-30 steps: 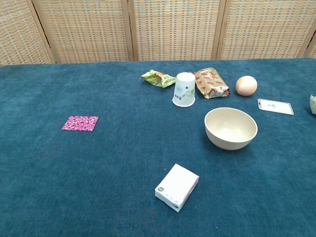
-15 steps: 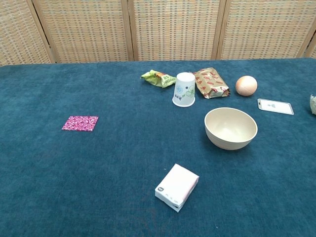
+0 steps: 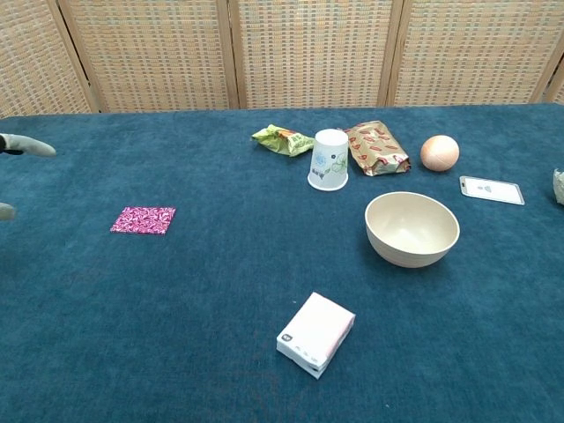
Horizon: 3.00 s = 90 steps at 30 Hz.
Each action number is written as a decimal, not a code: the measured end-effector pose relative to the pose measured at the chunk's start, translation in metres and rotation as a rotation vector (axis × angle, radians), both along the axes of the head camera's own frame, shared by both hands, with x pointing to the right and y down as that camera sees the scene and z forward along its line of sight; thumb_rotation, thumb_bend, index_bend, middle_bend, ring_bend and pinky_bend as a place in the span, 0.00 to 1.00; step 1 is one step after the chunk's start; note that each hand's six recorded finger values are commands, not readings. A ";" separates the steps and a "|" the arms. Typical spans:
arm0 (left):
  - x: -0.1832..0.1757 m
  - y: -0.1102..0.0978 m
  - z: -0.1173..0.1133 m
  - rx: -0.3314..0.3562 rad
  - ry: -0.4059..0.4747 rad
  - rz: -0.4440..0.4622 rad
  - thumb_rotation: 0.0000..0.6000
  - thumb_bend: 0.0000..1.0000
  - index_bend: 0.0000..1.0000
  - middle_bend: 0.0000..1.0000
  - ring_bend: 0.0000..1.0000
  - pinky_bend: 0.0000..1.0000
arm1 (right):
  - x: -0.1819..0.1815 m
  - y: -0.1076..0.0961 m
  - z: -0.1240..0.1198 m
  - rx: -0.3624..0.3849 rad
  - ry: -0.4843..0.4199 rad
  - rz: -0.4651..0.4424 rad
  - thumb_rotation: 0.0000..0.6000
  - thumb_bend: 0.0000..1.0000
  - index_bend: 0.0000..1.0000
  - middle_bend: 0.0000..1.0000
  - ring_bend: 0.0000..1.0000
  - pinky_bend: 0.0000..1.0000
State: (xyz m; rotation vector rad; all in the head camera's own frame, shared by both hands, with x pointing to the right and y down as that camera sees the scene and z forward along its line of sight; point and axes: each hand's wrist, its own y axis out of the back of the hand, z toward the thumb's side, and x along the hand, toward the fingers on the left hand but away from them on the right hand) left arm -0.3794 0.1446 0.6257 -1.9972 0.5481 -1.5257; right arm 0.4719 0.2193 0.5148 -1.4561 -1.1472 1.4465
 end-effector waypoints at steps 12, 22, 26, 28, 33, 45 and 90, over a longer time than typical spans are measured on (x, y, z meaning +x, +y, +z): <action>0.038 -0.016 0.052 -0.122 0.033 0.080 0.36 0.01 0.05 0.00 0.00 0.00 | 0.001 0.002 -0.001 0.002 0.006 0.003 1.00 0.34 0.16 0.12 0.00 0.00; 0.061 -0.018 0.082 -0.170 0.064 0.083 0.35 0.01 0.05 0.00 0.00 0.00 | 0.001 0.002 -0.004 0.004 0.010 0.006 1.00 0.34 0.16 0.12 0.00 0.00; 0.069 -0.019 0.092 -0.184 0.074 0.086 0.35 0.01 0.05 0.00 0.00 0.00 | 0.002 0.002 -0.004 0.005 0.013 0.008 1.00 0.34 0.16 0.12 0.00 0.00; 0.072 -0.019 0.095 -0.188 0.075 0.088 0.35 0.01 0.05 0.00 0.00 0.00 | 0.002 0.002 -0.005 0.004 0.015 0.009 1.00 0.34 0.16 0.12 0.00 0.00; 0.076 -0.018 0.103 -0.200 0.071 0.093 0.35 0.01 0.05 0.00 0.00 0.00 | 0.004 0.002 -0.005 0.002 0.022 0.014 1.00 0.34 0.16 0.12 0.00 0.00; 0.083 -0.016 0.120 -0.227 0.068 0.084 0.35 0.01 0.05 0.00 0.00 0.00 | 0.005 0.001 -0.005 -0.005 0.028 0.019 1.00 0.34 0.16 0.12 0.00 0.00; 0.067 0.041 0.077 -0.264 0.015 0.251 0.35 0.01 0.05 0.00 0.00 0.00 | 0.009 0.003 -0.005 -0.001 0.012 0.023 1.00 0.34 0.16 0.12 0.00 0.00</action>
